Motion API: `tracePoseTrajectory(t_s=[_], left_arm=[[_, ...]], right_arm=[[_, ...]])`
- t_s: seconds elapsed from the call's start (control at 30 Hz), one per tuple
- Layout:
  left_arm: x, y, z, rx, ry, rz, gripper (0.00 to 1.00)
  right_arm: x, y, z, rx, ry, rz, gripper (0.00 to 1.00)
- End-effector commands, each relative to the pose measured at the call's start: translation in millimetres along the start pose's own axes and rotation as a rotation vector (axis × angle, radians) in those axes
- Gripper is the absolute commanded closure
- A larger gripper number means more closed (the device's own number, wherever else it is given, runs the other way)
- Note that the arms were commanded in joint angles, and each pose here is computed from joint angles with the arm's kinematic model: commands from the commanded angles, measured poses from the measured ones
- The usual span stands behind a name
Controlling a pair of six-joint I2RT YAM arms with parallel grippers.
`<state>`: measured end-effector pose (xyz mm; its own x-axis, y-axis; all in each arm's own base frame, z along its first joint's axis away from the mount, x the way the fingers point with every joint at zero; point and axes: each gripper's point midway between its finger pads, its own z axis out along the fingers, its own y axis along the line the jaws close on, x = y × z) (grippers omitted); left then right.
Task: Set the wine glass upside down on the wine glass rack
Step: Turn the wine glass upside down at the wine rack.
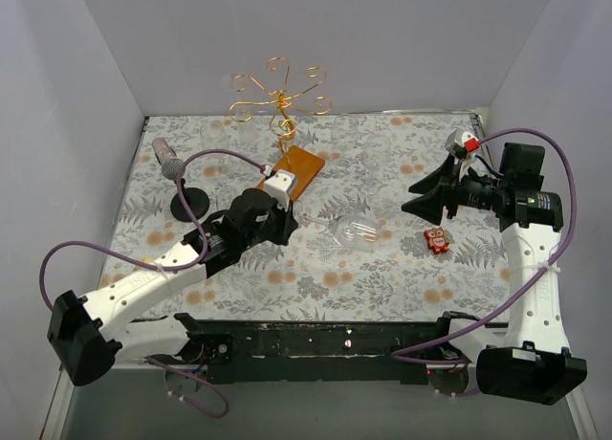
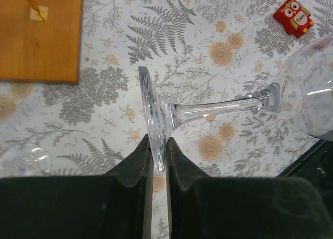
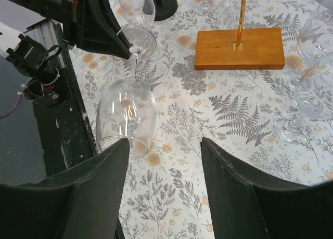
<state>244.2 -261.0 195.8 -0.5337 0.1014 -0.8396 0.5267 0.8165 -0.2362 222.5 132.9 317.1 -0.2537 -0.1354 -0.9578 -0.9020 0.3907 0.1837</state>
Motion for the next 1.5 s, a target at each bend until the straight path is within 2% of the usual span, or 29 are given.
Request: tracePoseTrajectory(t_s=[0.0, 0.23, 0.37, 0.5, 0.73, 0.87, 1.03, 1.17, 1.47], left_arm=[[-42, 1, -26, 0.023, -0.163, 0.276, 1.00], [-75, -20, -45, 0.049, -0.345, 0.702, 1.00], [-91, -28, -46, 0.003, -0.420, 0.939, 1.00], [-107, -32, -41, -0.110, -0.492, 1.209, 1.00], [-125, -61, -35, -0.249, -0.644, 1.472, 1.00], [-125, -79, -31, -0.304, -0.718, 1.549, 1.00], [-122, -95, -26, -0.327, -0.755, 1.588, 1.00], [-118, -106, -16, -0.318, -0.752, 1.620, 1.00], [-109, -125, -1, -0.295, -0.762, 1.653, 1.00]], right_arm=[[-7, 6, -1, -0.015, -0.024, -0.026, 0.34], [-8, 10, 4, -0.081, -0.072, 0.055, 0.35], [-14, 11, 7, -0.134, -0.103, 0.112, 0.35], [-15, 13, 9, -0.176, -0.124, 0.210, 0.35], [-4, 8, 15, -0.157, -0.135, 0.382, 0.36], [1, -2, 19, -0.085, -0.145, 0.476, 0.36], [14, -14, 27, -0.006, -0.162, 0.689, 0.38], [18, -7, 33, -0.061, -0.160, 0.805, 0.40], [24, 2, 49, -0.105, -0.112, 0.852, 0.40]])
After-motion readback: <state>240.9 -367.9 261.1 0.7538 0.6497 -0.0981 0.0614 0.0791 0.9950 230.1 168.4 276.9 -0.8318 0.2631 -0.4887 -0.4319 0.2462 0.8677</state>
